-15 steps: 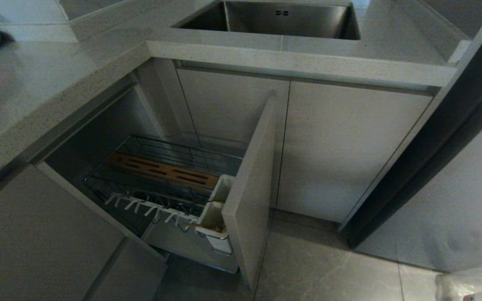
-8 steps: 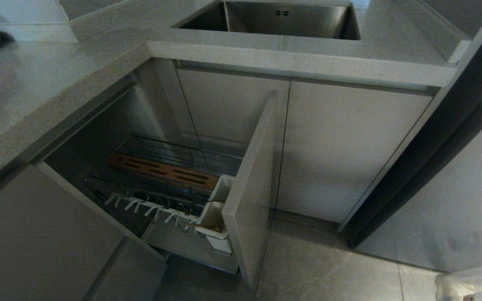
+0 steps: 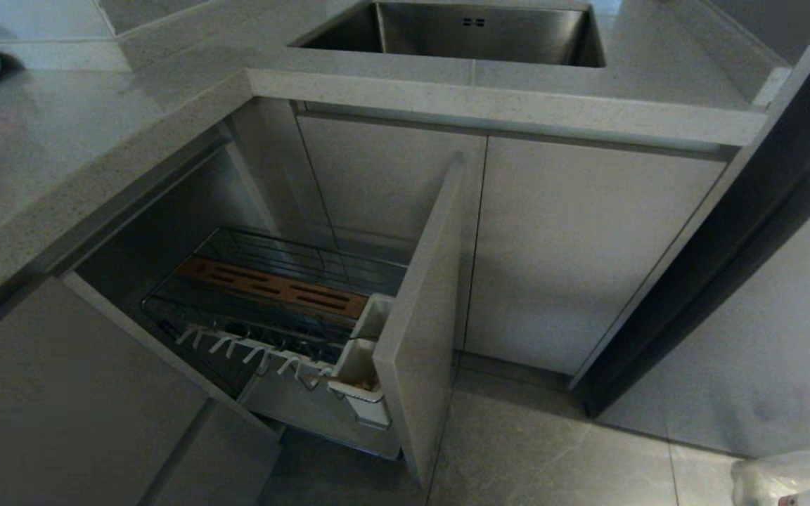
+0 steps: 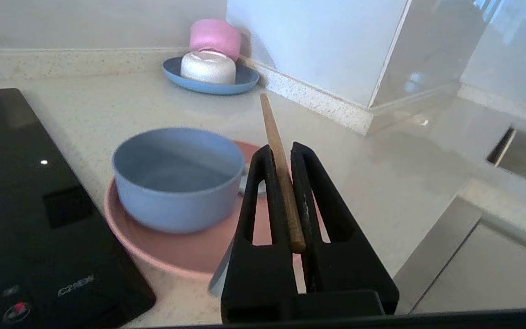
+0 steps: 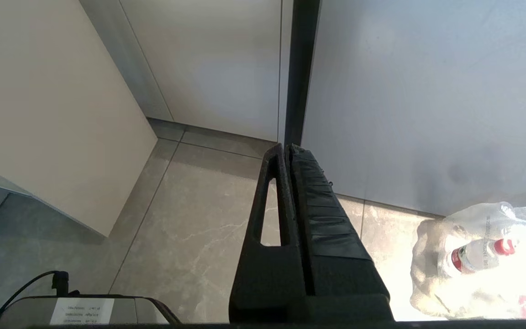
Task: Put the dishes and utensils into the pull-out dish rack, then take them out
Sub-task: Take the chopsticks out of the cupboard
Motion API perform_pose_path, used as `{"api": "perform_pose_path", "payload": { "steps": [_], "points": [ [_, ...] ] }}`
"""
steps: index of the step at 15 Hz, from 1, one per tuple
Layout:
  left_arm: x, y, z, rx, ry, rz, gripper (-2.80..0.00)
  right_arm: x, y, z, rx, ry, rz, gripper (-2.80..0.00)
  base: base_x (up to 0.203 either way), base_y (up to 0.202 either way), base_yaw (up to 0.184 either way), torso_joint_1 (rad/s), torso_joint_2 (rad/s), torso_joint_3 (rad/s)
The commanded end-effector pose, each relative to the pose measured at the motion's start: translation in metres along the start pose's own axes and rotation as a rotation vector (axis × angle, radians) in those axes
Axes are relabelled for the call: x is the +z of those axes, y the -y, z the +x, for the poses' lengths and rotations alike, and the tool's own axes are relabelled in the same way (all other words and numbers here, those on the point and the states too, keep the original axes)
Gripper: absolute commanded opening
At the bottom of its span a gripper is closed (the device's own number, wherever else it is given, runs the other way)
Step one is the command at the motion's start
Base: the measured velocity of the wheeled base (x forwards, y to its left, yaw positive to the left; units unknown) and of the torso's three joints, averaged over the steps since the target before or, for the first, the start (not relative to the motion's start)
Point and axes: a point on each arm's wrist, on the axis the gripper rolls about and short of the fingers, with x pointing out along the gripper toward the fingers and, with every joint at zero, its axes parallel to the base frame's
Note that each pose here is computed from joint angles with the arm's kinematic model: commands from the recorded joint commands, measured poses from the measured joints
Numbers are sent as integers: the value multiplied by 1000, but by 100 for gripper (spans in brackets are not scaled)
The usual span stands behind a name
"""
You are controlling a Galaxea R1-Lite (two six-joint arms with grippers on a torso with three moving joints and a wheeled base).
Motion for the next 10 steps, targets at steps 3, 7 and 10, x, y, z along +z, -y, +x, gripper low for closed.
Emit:
{"api": "perform_pose_path", "payload": {
  "steps": [3, 7, 10],
  "points": [
    [-15, -6, 7, 23, -30, 8, -280, 0, 0, 0, 1, 0, 0, -280, 0, 0, 0, 0, 0, 0],
    [-26, -9, 18, 13, -88, -9, -280, 0, 0, 0, 0, 0, 0, -280, 0, 0, 0, 0, 0, 0],
    [-31, -11, 28, 30, -107, -16, -280, 0, 0, 0, -1, 0, 0, -280, 0, 0, 0, 0, 0, 0]
  ]
}}
